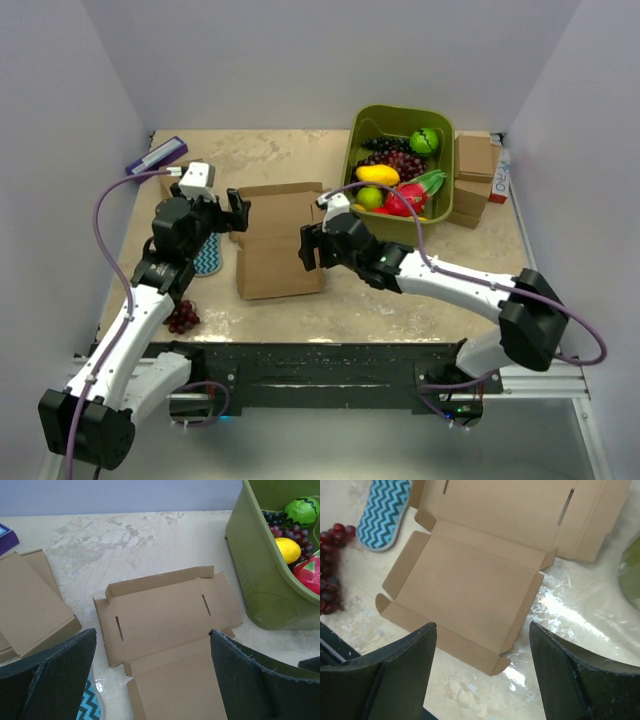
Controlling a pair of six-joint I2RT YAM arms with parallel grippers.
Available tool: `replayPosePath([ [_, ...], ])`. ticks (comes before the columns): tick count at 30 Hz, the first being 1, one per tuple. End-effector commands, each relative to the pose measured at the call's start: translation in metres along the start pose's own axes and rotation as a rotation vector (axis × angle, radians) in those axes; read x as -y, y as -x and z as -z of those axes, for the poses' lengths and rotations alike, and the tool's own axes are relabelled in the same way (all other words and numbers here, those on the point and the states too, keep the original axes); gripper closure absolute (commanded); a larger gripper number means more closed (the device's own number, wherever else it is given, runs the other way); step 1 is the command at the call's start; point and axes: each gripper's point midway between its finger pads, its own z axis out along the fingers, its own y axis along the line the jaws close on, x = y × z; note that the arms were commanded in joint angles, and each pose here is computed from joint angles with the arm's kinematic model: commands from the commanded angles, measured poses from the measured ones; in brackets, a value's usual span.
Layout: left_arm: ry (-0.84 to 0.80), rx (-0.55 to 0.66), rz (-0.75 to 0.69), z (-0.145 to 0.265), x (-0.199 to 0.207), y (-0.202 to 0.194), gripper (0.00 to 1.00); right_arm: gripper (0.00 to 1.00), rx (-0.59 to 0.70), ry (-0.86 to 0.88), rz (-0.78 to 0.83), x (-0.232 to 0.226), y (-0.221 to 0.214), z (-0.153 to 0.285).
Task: Fold the paper box
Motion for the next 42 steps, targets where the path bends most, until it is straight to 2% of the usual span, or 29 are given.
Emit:
replayPosePath([
  [1,0.000,-0.011,0.041,-0.007,-0.005,0.000,0.00,0.25,0.064,-0.048,-0.134,-0.004,0.013,-0.023],
  [5,-0.033,-0.027,0.080,-0.011,-0.006,-0.003,0.00,0.28,-0.006,-0.135,-0.117,0.015,-0.024,-0.045],
  [9,-0.035,-0.030,0.074,-0.012,-0.007,-0.005,0.00,0.30,-0.022,-0.187,-0.121,0.027,-0.041,-0.057],
  [19,-0.032,-0.072,0.112,-0.018,-0.015,-0.016,0.00,0.46,-0.102,-0.238,-0.111,0.038,-0.078,-0.080],
  [22,-0.029,-0.078,0.135,-0.019,-0.021,-0.017,0.00,0.58,-0.103,-0.227,-0.113,0.036,-0.078,-0.080],
  [24,-0.011,-0.095,0.131,-0.018,-0.025,-0.022,0.00,0.77,-0.098,-0.190,-0.124,0.028,-0.076,-0.079],
  [26,0.025,-0.125,0.125,-0.015,-0.033,-0.033,0.00,0.86,-0.081,-0.153,-0.137,0.022,-0.068,-0.075],
  [27,0.042,-0.139,0.123,-0.014,-0.036,-0.037,0.00,0.95,-0.075,-0.134,-0.142,0.018,-0.064,-0.074],
  [28,0.098,-0.133,0.118,-0.011,-0.047,-0.036,0.00,1.00,-0.076,-0.107,-0.153,0.012,-0.061,-0.072],
  [32,0.256,-0.131,0.092,0.005,-0.076,-0.040,0.00,1.00,-0.019,-0.037,-0.189,-0.002,-0.034,-0.051],
  [39,0.290,-0.122,0.136,0.012,-0.089,-0.039,0.00,1.00,0.133,0.136,-0.230,-0.030,0.021,-0.006],
  [42,0.334,-0.099,0.161,0.017,-0.102,-0.034,0.00,1.00,0.158,0.146,-0.253,-0.031,0.030,0.005],
])
